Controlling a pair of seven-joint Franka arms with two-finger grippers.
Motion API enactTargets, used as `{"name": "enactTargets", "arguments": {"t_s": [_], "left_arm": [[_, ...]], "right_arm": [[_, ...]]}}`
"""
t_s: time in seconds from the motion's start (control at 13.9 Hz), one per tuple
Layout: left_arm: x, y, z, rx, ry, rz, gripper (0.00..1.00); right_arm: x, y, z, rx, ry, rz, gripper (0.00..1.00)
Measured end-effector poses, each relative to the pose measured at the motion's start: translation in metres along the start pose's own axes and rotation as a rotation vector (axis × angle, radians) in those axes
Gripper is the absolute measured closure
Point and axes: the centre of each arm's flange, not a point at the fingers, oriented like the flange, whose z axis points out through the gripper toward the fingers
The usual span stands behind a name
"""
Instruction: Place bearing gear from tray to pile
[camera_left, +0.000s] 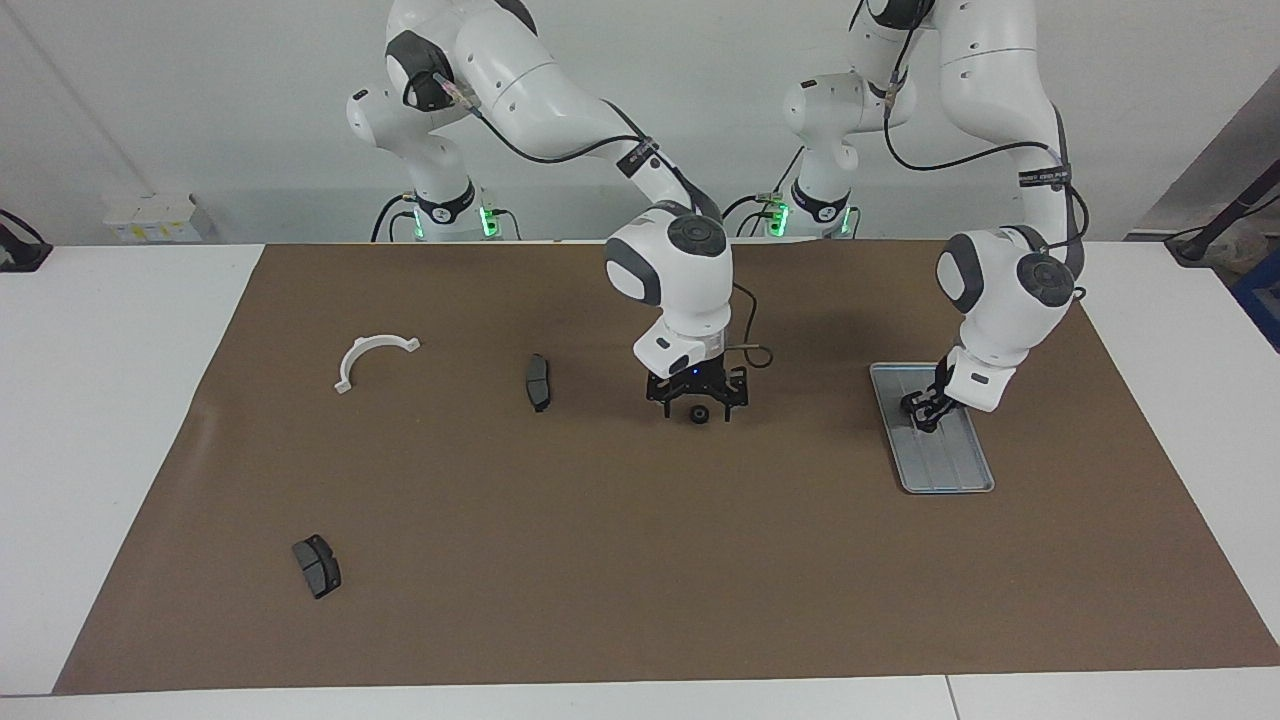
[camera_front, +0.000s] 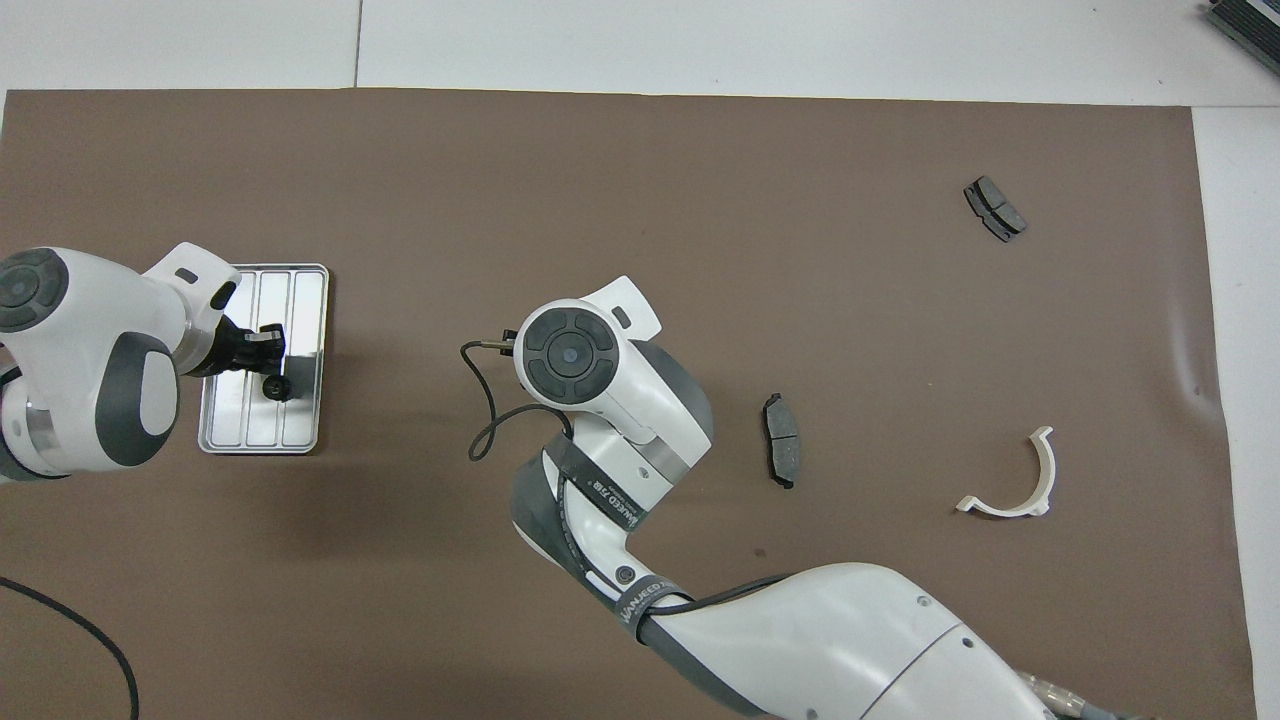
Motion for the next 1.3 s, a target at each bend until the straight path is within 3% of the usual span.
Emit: {"name": "enactTargets", "arguments": {"t_s": [0.65, 1.01, 1.3], "left_arm": [[0.025, 0.025, -0.043, -0.044, 0.049, -0.023, 0.77], [0.006, 0.108, -0.042, -0.06, 0.039, -0.1, 0.77], [-0.007, 0.146, -0.042, -0.072, 0.05, -0.137, 0.77]], "right_arm": [[-0.016, -0.001, 0.019, 0.001, -0.01, -0.013, 0.0], [-0.033, 0.003, 0.039, 0.026, -0.004, 0.004, 0.0], [-0.033, 0.003, 0.038, 0.027, -0.003, 0.008, 0.0]]}}
